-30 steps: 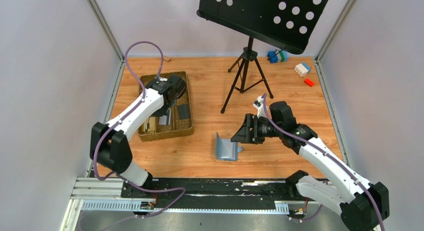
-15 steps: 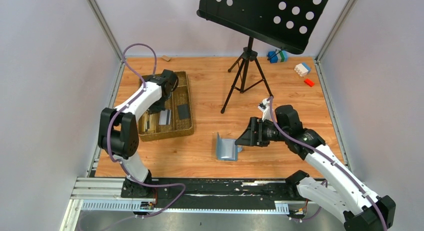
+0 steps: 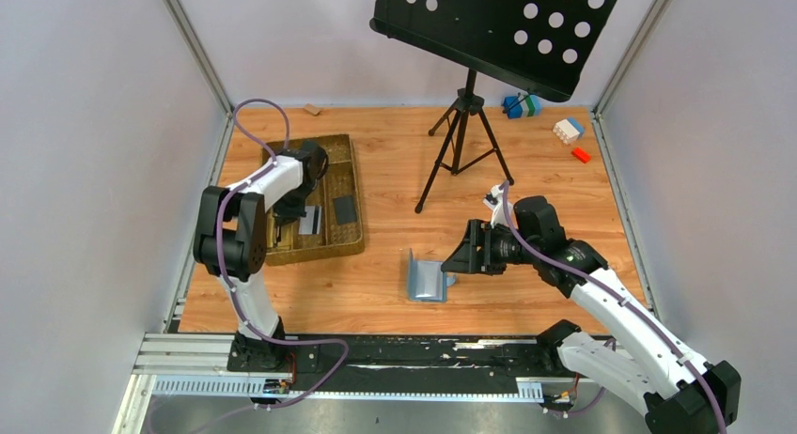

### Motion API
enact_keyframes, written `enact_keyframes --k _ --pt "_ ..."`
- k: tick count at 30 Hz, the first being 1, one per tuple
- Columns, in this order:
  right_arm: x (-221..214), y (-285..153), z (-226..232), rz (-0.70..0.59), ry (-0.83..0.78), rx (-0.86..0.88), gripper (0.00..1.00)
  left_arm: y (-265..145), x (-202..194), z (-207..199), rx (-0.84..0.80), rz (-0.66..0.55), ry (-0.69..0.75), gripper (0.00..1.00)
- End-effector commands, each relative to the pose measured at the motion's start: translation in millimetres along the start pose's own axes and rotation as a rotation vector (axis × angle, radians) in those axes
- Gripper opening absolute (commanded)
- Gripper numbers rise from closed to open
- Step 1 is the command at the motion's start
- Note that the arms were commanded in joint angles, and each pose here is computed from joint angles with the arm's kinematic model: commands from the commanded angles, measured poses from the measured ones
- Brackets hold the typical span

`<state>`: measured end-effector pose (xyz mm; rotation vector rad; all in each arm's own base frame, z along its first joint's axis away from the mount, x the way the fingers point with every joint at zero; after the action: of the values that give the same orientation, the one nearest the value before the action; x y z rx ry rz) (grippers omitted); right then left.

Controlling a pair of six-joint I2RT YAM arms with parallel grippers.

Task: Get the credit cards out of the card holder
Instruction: Place the credit card in the storage box.

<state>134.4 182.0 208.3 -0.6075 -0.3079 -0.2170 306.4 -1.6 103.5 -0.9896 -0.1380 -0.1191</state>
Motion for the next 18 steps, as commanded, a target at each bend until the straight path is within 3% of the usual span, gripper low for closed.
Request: enact_keyframes --k 1,4,5,7,10,15,18 --pt "5.6 -3.2 6.1 -0.035 -0.047 0.017 0.72 5.4 0.9 2.7 -0.019 0.034 -0.032 0.08" --pt "5.5 -3.0 0.5 -0.044 -0.036 -0.022 0.73 -9.1 -1.7 -0.1 -0.113 0.032 -0.051 0.13" --pt "5.6 -2.6 -2.4 -0.049 -0.031 -0.039 0.73 -17.0 -3.5 -1.8 -0.167 0.029 -0.059 0.20" --pt "2.8 -0.3 -8.5 -0.042 -0.013 -0.060 0.74 -33.6 -7.2 -0.8 -0.244 0.004 -0.088 0.42" --pt "1.7 3.7 -11.0 -0.043 0.018 -0.054 0.74 -53.6 -13.3 12.3 -0.263 -0.041 -0.110 0.61" --pt "5.4 5.6 -13.4 -0.068 0.028 -0.073 0.74 -88.0 -22.3 20.0 -0.397 -0.099 -0.114 0.64" --pt "6.3 7.2 -24.0 -0.075 0.054 -0.151 0.74 -121.6 -31.4 2.5 -0.656 -0.208 -0.121 0.66"
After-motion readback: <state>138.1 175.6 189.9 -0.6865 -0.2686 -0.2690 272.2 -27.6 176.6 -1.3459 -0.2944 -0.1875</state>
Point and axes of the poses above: each gripper's point midway between its finger pads, its own y axis out along the fingers, its own z axis along the line the jaws close on, x = y × z, the point moved 5 cm from there along -y, back along the fingers, and after that the axes turned 6 degrees about y, right-handed, at the moved point
